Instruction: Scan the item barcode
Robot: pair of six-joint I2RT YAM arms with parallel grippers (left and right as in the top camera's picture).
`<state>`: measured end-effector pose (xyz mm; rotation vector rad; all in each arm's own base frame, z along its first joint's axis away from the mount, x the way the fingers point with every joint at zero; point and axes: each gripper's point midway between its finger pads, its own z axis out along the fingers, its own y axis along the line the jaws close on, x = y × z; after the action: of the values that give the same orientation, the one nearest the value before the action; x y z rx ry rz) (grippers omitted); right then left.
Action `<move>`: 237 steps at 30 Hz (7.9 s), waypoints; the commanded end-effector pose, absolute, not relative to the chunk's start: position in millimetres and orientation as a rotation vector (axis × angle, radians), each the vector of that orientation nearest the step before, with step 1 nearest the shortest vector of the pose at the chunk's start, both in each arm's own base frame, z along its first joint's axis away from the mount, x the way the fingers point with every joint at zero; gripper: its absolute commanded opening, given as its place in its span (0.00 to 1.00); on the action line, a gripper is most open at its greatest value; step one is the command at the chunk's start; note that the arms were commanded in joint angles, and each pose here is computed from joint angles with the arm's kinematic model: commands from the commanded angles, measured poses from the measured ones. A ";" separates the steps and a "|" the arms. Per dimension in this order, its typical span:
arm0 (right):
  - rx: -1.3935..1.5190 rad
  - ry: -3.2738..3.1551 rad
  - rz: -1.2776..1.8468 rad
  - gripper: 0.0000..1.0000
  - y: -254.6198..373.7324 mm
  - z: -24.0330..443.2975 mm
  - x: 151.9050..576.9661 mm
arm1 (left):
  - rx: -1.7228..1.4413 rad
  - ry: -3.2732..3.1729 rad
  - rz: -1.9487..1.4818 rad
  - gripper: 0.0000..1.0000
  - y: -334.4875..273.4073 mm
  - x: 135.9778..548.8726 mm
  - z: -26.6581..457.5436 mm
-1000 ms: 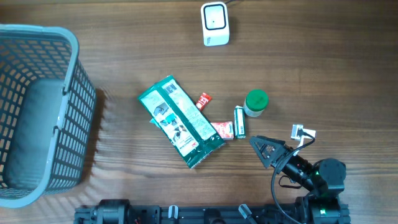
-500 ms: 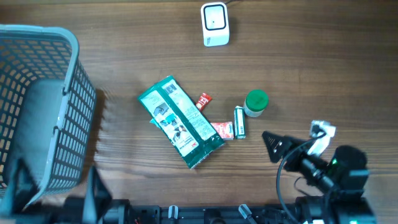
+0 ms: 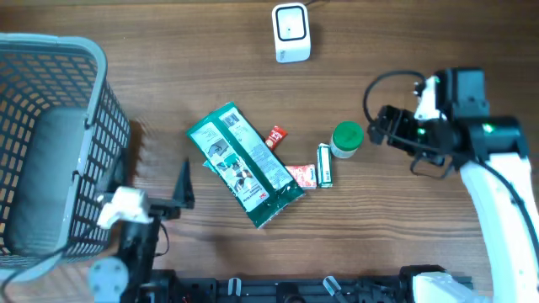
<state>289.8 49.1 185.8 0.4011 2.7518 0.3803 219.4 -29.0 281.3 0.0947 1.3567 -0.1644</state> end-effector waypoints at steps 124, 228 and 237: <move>-0.160 2.635 -0.199 1.00 93.2 177.8 377.5 | 0.068 1.799 -0.218 1.00 -33.2 231.4 142.4; 0.563 3.166 0.081 0.91 59.0 -3.9 315.3 | 0.069 1.799 -0.218 1.00 -33.3 231.4 142.4; 0.575 3.203 0.132 0.68 65.3 0.4 308.9 | 0.069 1.799 -0.218 1.00 -33.3 231.4 142.4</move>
<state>321.2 59.8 6.2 0.5606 3.1417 0.0976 231.8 -31.2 143.5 0.0690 1.7987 -0.2014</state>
